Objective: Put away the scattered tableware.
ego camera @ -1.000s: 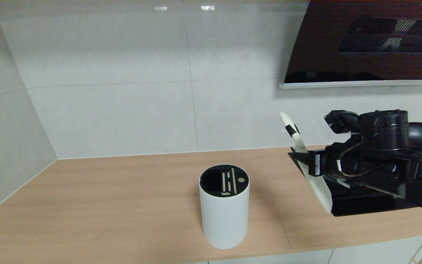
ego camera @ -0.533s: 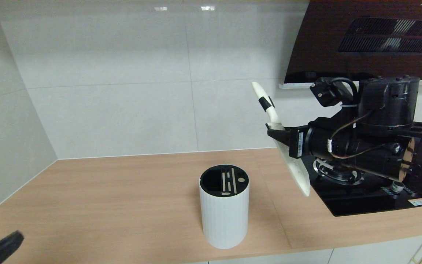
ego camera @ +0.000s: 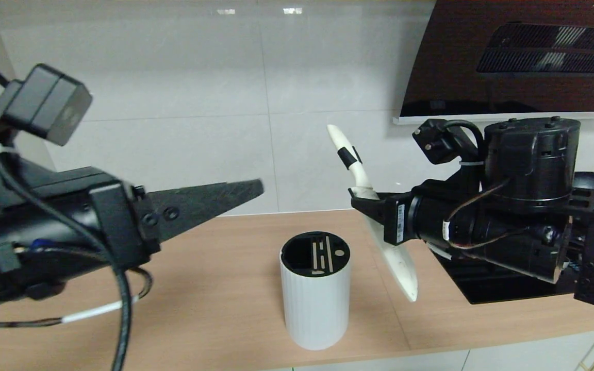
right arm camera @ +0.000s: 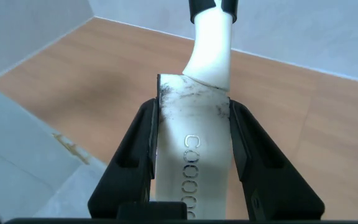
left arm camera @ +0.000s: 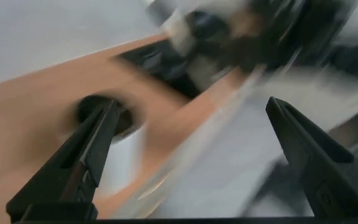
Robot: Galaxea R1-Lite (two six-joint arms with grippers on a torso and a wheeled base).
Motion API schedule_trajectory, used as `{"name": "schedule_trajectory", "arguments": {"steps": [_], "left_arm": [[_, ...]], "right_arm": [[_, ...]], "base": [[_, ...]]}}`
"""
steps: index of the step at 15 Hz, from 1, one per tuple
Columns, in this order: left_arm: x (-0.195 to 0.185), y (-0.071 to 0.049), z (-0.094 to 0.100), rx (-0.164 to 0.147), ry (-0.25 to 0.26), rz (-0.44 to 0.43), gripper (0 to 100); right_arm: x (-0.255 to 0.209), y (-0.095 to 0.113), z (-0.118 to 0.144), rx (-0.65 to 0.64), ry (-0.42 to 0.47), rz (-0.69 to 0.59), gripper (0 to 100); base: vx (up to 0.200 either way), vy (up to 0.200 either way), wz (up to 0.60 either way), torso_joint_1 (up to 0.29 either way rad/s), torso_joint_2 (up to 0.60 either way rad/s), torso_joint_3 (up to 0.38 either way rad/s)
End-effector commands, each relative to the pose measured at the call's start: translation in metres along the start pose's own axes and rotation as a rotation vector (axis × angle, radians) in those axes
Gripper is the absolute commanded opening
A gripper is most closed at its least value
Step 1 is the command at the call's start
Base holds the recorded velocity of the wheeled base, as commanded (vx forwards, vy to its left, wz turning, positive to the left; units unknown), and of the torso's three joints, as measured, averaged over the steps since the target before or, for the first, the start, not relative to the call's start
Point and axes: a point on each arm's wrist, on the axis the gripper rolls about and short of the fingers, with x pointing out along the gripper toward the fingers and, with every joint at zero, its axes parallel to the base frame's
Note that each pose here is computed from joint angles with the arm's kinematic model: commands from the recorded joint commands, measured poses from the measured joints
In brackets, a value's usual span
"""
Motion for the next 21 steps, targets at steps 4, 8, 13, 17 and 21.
{"name": "schedule_trajectory", "arguments": {"steps": [4, 8, 13, 17, 21], "left_arm": [[0.069, 0.022, -0.029, -0.204, 0.032, 0.049, 100], [0.084, 0.027, -0.026, -0.272, -0.011, 0.117, 100], [0.095, 0.033, -0.028, -0.272, -0.041, 0.191, 100], [0.098, 0.036, -0.032, -0.275, -0.034, 0.204, 100], [0.099, 0.037, -0.032, -0.275, -0.036, 0.216, 100]], "right_arm": [[0.011, 0.034, -0.017, -0.008, 0.03, -0.014, 0], [0.012, 0.051, -0.02, 0.001, 0.021, -0.028, 0], [0.009, 0.07, -0.027, -0.012, 0.035, 0.002, 0], [0.004, 0.077, -0.031, -0.018, 0.045, 0.027, 0], [-0.001, 0.08, -0.031, -0.019, 0.045, 0.041, 0]], "base": [[0.0, 0.0, 0.0, 0.0, 0.0, 0.0], [0.0, 0.0, 0.0, 0.0, 0.0, 0.0], [0.0, 0.0, 0.0, 0.0, 0.0, 0.0], [0.0, 0.0, 0.0, 0.0, 0.0, 0.0], [0.0, 0.0, 0.0, 0.0, 0.0, 0.0]]}}
